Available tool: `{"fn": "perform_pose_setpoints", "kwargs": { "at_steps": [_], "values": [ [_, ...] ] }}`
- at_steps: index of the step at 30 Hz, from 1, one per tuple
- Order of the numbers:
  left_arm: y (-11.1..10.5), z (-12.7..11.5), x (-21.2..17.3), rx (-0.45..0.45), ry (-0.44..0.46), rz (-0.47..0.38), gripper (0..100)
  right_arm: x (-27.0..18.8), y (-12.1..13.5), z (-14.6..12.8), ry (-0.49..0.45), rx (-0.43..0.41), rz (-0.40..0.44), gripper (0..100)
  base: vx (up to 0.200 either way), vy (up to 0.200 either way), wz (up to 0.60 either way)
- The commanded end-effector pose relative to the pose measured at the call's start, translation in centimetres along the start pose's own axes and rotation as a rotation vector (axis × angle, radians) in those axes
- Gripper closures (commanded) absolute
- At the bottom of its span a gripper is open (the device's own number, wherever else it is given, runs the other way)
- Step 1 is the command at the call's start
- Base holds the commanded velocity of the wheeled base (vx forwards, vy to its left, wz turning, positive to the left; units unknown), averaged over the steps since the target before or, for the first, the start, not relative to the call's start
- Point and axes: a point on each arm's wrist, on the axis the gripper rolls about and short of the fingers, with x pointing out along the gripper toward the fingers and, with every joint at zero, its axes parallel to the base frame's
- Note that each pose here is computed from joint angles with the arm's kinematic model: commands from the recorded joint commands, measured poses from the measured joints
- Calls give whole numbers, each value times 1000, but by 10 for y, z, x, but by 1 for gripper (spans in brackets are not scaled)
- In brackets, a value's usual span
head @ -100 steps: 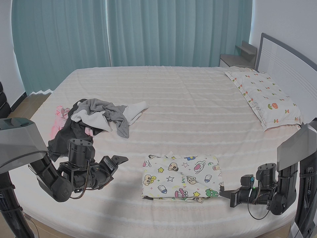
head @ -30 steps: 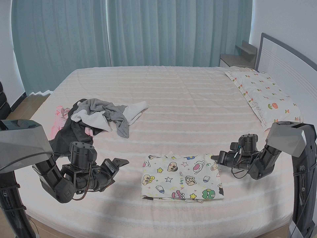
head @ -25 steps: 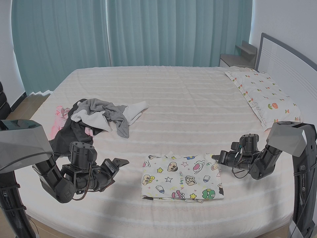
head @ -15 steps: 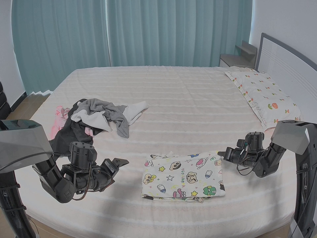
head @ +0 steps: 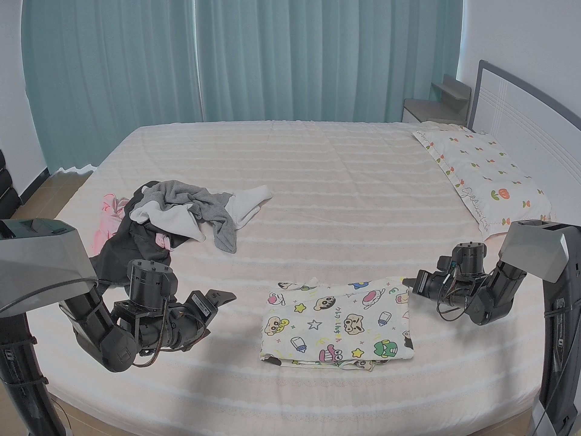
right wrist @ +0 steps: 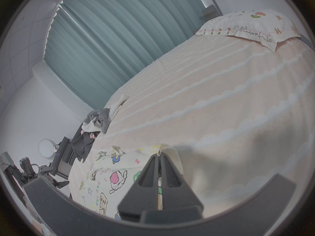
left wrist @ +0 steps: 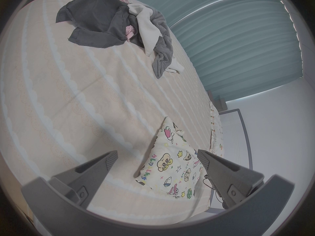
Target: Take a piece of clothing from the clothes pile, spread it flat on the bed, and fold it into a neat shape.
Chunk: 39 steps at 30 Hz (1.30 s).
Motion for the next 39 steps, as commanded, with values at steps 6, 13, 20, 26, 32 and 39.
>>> {"fn": "perform_pose_setpoints", "kwargs": {
  "at_steps": [6,13,20,26,32,39],
  "values": [
    [0,0,0,-1,0,1,0,-2,-2,2,-7,5,-10,100,0,0,0],
    [0,0,0,-1,0,1,0,-3,-2,0,3,5,-13,100,0,0,0],
    [0,0,1,2,2,2,0,-11,1,-2,7,-4,-14,0,0,0,0],
    [1,0,2,0,1,5,0,-32,12,-7,40,-14,-9,0,0,0,0],
    [2,-1,2,1,3,6,0,-62,20,-52,217,-149,-11,0,0,0,0],
    [1,-1,2,2,4,6,0,-77,27,-79,304,-194,0,0,0,0,0]
  ]
}}
